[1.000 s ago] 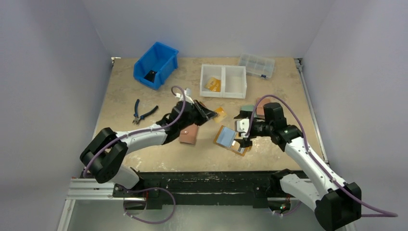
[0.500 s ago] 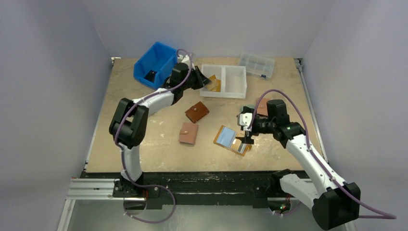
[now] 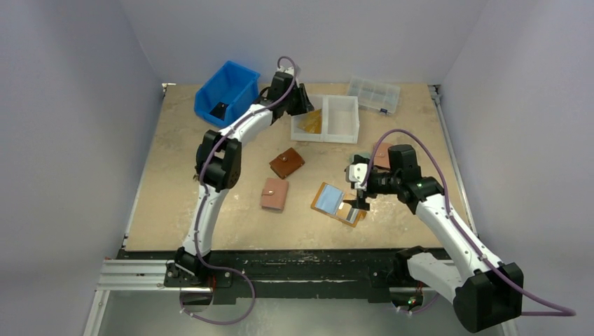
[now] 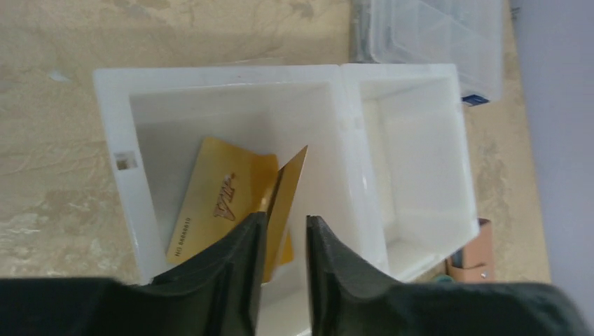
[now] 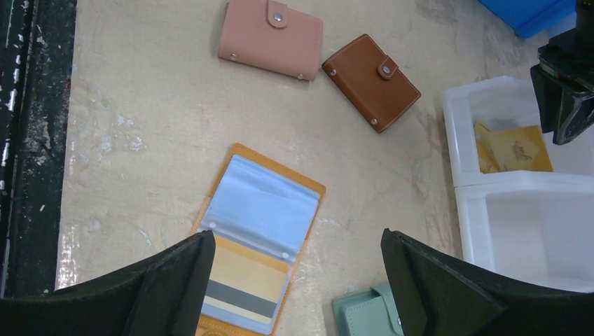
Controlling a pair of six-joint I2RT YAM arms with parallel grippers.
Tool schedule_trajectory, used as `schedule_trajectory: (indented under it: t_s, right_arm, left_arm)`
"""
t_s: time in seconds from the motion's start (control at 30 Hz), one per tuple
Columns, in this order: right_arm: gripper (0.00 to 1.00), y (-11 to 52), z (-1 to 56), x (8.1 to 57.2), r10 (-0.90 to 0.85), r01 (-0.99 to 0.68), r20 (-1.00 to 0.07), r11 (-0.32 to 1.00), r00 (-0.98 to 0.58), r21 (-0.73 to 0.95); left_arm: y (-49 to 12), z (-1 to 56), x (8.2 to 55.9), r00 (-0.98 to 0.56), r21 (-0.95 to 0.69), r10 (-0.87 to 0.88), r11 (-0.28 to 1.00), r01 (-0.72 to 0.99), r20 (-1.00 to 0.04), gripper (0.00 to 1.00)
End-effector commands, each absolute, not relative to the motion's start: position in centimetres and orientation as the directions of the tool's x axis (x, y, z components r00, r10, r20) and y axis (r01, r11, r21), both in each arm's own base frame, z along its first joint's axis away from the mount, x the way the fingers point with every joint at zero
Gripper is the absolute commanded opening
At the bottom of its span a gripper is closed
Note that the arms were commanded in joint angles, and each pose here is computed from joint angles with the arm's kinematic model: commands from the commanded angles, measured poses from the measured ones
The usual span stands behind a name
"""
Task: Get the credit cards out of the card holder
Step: Place the credit card in the storage box.
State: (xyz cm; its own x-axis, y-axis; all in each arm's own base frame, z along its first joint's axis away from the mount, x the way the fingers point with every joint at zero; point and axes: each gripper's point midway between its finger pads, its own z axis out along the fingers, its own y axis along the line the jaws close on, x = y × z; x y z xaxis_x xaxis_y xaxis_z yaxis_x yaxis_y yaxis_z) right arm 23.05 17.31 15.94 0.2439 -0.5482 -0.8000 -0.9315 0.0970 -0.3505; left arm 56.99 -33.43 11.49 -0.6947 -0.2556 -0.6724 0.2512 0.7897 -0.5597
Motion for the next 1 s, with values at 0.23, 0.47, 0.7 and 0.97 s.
schedule_trajectory:
  t_s: [0.23,0.47,0.7,0.97]
  right_arm:
    - [0.99,17.5,16.9,23.2,-0.515,-0.936,-0.825,0.109,0.235,-0.335]
    - [0.99,17.2,17.1,23.4,-0.477,-0.942,-0.855,0.146,0.201,-0.303]
    - [0.99,16.2,17.7,22.5,-0.422,-0.975,-0.898,0.117,0.122,-0.187]
    - [0.99,14.9,17.1,24.3,-0.474,-0.963,-0.88,0.225,0.025,-0.148]
  left_arm:
    - [-27.1,28.2,55.1,-0.384,-0.337,-0.223,0.905,0.26,-0.896,0.56]
    - [-22.1,33.0,47.0,-0.23,-0.465,-0.412,0.842,0.273,-0.881,0.99]
    - [-21.7,28.3,38.1,-0.392,-0.614,-0.478,0.669,0.418,-0.786,0.99]
    - [-23.2,21.8,30.8,-0.622,-0.742,-0.429,0.52,0.423,-0.655,0.97]
